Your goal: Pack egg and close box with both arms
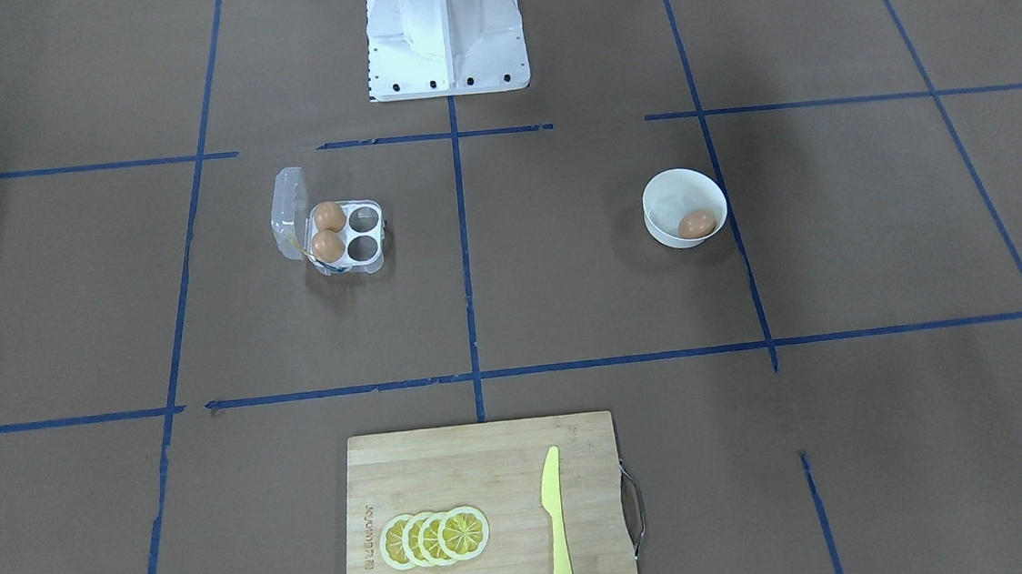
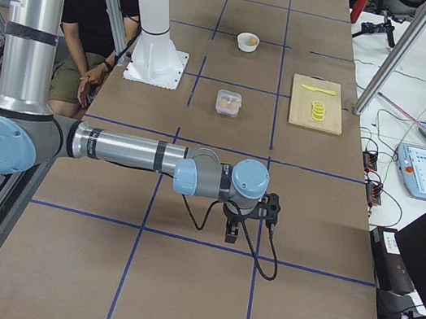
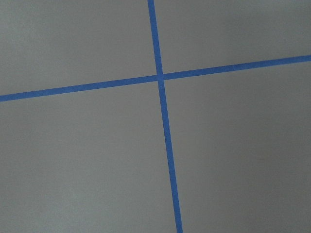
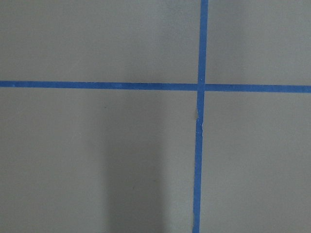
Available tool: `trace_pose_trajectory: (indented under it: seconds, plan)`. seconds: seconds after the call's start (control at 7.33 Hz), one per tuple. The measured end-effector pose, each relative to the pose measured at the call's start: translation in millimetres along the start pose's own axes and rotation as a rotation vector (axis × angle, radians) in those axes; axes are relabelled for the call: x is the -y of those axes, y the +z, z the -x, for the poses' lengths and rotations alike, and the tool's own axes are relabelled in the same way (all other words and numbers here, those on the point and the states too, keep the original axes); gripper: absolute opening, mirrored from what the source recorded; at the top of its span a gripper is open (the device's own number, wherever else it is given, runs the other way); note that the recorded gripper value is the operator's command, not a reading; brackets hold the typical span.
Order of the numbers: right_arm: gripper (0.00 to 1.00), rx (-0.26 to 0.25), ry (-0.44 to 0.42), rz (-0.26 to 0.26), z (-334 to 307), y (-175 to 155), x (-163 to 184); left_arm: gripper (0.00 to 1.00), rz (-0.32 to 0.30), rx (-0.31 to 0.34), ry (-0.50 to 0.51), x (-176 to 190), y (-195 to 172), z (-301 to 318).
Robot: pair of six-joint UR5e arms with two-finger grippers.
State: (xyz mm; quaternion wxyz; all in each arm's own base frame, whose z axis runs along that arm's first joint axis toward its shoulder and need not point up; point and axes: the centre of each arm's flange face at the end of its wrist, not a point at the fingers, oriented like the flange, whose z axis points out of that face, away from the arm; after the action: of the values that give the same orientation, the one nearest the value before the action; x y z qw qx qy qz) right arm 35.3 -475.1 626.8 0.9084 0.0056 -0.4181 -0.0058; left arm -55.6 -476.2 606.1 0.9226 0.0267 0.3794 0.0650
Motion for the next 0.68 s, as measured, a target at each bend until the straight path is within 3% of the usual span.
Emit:
trace_pose_trajectory:
  seconds: [0.68]
  plan:
    - [1.00, -0.044, 0.007, 0.019, -1.7, -2.3, -11.9, 1.00, -0.016, -0.003, 0.011, 3.1, -7.0, -7.8]
